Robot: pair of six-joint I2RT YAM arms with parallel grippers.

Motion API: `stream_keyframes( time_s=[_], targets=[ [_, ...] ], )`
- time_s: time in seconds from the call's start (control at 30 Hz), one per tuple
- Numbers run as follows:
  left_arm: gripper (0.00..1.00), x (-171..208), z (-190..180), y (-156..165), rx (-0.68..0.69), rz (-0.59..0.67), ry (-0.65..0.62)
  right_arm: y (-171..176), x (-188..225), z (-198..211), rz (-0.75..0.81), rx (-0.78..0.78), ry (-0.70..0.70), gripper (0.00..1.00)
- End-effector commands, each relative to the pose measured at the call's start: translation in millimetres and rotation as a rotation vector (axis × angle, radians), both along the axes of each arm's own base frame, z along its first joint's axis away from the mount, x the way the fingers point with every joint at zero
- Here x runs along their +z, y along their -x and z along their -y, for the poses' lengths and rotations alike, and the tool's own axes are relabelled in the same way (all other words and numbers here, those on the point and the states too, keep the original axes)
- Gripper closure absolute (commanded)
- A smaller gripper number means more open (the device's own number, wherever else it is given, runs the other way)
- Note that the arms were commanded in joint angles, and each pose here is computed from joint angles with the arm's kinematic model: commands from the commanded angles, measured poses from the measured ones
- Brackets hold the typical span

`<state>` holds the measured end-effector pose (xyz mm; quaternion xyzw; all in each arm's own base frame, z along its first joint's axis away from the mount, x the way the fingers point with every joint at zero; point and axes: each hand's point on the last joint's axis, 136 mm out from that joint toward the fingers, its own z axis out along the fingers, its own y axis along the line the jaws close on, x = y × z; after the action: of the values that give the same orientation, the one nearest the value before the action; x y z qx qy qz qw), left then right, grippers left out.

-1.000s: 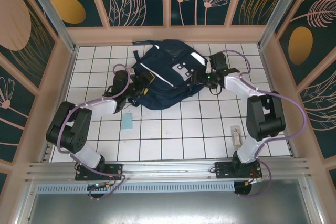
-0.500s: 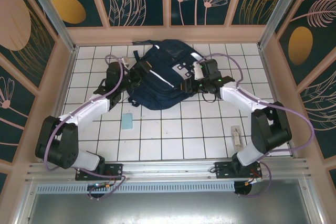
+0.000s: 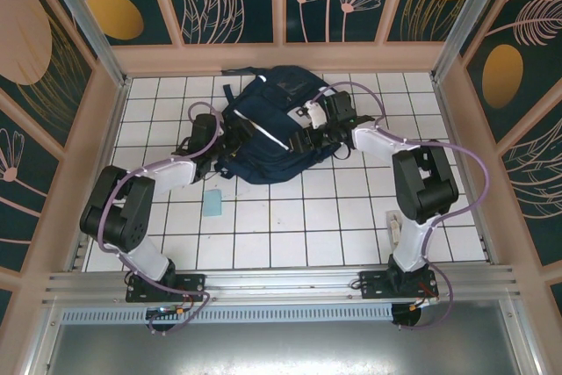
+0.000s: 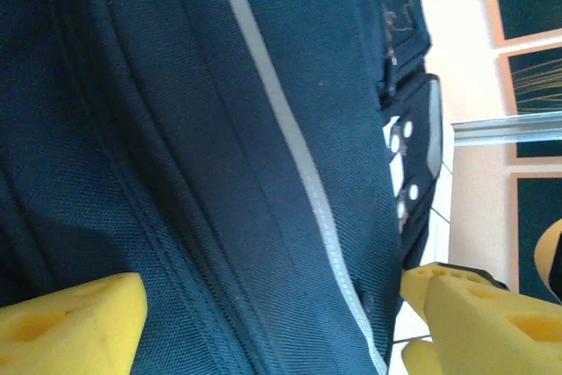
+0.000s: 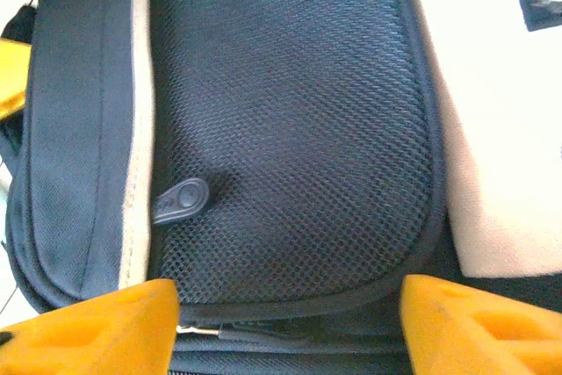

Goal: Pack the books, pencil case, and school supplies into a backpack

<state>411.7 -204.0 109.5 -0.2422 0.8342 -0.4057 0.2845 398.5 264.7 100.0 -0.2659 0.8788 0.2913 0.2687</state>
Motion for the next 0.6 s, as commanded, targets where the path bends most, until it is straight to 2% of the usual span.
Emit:
stream_keyframes(
  time_s=[0.0, 0.1, 0.2, 0.43, 0.57],
  targets=[
    [0.18, -9.7, -3.3, -1.7, 0.002, 0.002, -0.015, -1.2, 6.7, -12.3, 0.026, 0.055, -0.06, 0.24],
    [0.18, -13.8, -3.0, 1.4, -0.004, -0.007, -0.012, 7.0, 2.3, -11.6, -0.007, 0.037, -0.084, 0.19],
    [0.18, -17.6, -2.4, 4.5, -0.002, -0.017, 0.006, 20.2, 1.2, -16.5, -0.04, 0.035, -0.115, 0.19],
    [0.18, -21.2, 2.2, 9.4, 0.003, -0.033, 0.081, 46.0, -10.3, -35.2, -0.09, 0.047, -0.092, 0.2],
    [0.18, -18.1, 6.0, 8.2, 0.001, -0.022, 0.098, 53.1, 1.0, -57.1, -0.097, 0.103, -0.146, 0.21]
  ],
)
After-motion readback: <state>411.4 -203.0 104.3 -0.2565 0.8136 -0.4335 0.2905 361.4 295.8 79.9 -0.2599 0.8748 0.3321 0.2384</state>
